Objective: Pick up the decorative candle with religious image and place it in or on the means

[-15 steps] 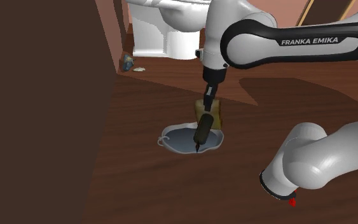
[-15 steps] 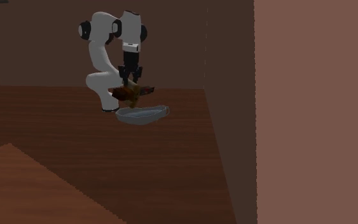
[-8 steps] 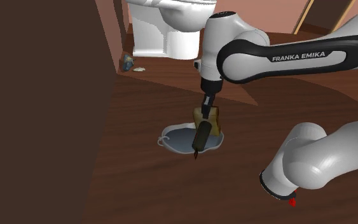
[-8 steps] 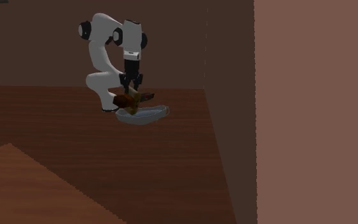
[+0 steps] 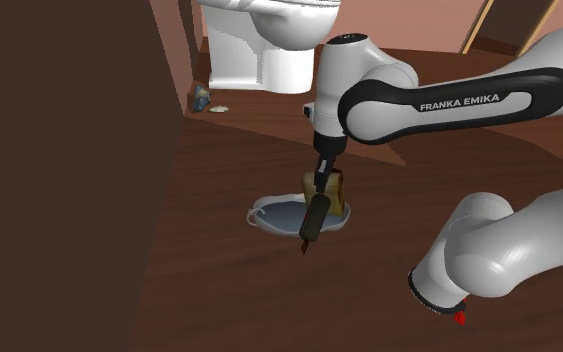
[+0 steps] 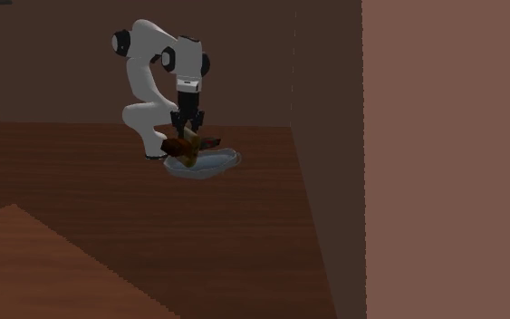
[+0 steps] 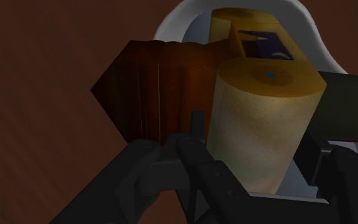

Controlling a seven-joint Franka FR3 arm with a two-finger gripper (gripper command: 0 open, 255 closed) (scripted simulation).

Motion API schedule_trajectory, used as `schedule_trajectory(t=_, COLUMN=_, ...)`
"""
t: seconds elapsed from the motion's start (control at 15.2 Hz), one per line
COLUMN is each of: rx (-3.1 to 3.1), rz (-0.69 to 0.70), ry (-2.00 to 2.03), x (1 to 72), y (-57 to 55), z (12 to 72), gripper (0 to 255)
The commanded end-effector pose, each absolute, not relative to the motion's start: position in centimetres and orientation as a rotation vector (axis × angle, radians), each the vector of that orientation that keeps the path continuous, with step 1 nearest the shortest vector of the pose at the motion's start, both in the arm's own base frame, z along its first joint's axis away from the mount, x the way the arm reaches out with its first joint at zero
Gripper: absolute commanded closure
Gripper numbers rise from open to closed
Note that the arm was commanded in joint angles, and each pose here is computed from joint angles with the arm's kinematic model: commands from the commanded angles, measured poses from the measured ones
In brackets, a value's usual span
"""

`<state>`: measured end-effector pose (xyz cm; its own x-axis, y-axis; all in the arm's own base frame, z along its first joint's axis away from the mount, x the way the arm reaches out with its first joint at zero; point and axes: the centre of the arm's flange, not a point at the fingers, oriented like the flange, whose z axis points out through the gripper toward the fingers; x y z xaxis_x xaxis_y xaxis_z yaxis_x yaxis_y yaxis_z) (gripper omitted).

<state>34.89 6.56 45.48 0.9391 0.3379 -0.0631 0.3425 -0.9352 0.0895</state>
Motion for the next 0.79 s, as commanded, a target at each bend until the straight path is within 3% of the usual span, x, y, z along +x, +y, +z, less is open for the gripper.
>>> schedule_trajectory(t=0.0, rx=2.996, rz=-0.088, ry=0.527, x=34.7, y=6.6, z=45.0, gripper=255)
schedule_trajectory(t=0.2, rx=2.996, rz=-0.088, ry=0.527, x=34.7, y=6.6, z=45.0, gripper=255)
schedule_trajectory(t=0.26, rx=2.996, rz=-0.088, ry=0.527, x=34.6, y=6.6, z=45.0, gripper=0)
schedule_trajectory(t=0.59, rx=2.996, rz=-0.088, ry=0.527, x=34.7, y=6.6, z=45.0, gripper=0)
schedule_trajectory(t=0.73, rx=2.996, rz=-0.088, ry=0.527, x=34.9, y=6.9, z=47.6, gripper=0)
